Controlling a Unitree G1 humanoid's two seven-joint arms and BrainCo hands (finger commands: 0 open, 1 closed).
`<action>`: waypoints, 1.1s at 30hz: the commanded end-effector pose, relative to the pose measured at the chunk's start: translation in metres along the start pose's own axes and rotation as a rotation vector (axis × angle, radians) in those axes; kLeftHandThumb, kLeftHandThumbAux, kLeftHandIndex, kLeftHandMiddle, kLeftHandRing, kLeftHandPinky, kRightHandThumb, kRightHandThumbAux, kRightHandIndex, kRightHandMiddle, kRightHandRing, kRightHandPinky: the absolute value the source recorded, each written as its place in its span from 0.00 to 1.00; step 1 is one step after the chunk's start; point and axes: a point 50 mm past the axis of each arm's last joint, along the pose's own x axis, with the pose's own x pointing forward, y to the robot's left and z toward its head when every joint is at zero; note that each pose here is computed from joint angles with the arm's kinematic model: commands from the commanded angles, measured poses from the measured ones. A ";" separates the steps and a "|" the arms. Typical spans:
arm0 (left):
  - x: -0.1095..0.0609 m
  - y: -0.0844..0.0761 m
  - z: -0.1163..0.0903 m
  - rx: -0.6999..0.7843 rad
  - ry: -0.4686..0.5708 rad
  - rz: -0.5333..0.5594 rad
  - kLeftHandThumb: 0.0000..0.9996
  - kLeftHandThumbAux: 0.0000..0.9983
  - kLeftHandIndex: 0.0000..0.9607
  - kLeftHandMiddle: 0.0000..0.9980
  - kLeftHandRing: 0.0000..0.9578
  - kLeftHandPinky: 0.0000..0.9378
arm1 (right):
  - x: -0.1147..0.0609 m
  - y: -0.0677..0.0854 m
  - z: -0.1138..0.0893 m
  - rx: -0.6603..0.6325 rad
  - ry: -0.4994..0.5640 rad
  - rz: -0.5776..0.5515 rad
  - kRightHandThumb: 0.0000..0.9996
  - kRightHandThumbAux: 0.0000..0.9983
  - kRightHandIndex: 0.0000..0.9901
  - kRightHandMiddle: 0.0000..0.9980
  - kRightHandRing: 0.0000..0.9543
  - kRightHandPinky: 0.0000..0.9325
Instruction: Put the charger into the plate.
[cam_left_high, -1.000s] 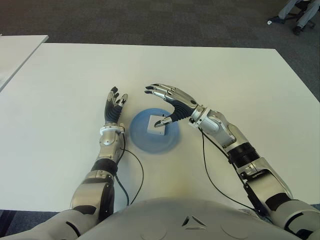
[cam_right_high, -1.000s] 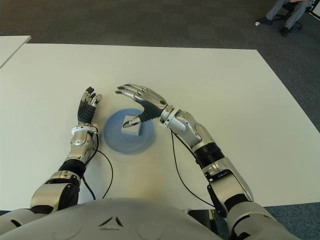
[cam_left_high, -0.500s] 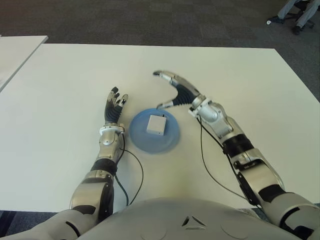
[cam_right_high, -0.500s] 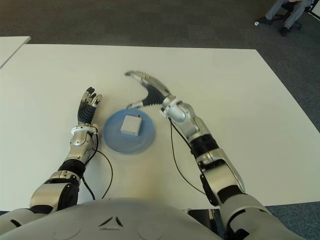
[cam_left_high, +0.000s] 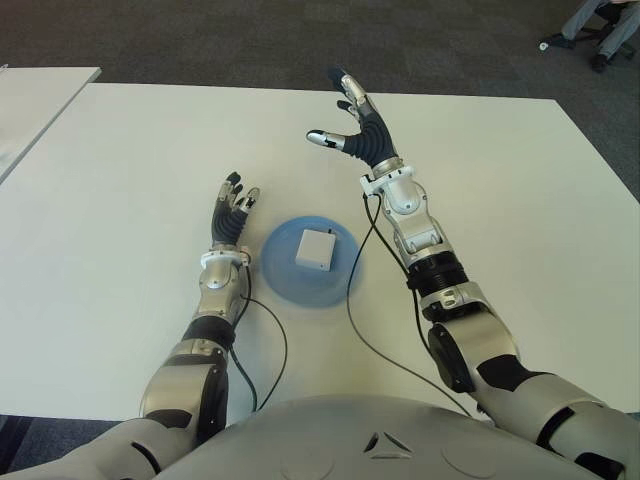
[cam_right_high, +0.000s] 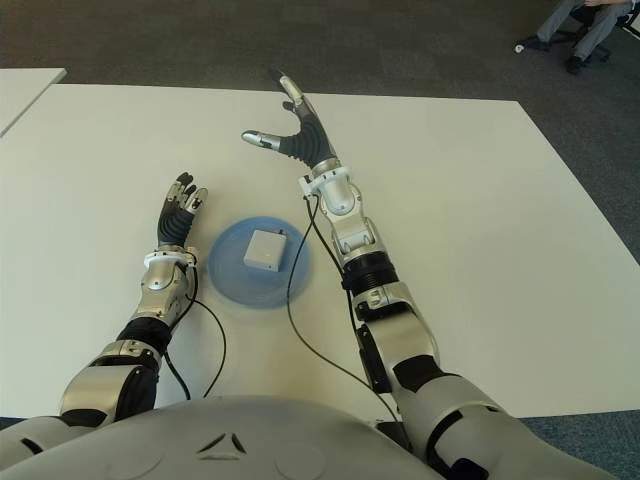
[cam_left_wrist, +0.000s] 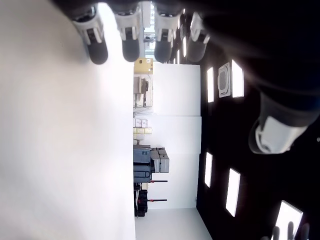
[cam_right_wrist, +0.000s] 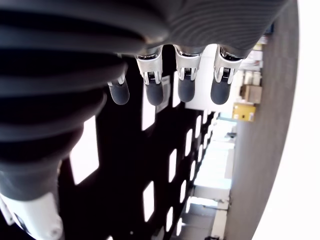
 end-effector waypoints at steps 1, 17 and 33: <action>-0.019 0.003 -0.025 0.000 0.120 0.006 0.00 0.54 0.00 0.00 0.00 0.00 | -0.015 0.000 -0.018 0.068 0.044 -0.015 0.00 0.74 0.00 0.02 0.00 0.00; -0.020 0.005 -0.025 -0.001 0.118 0.006 0.00 0.54 0.00 0.00 0.00 0.00 | -0.039 -0.003 -0.054 0.134 0.163 -0.004 0.00 0.78 0.03 0.04 0.01 0.04; -0.020 0.008 -0.025 0.005 0.122 0.007 0.00 0.56 0.00 0.01 0.00 0.00 | -0.071 -0.016 -0.086 0.129 0.298 0.024 0.00 0.74 0.08 0.08 0.05 0.07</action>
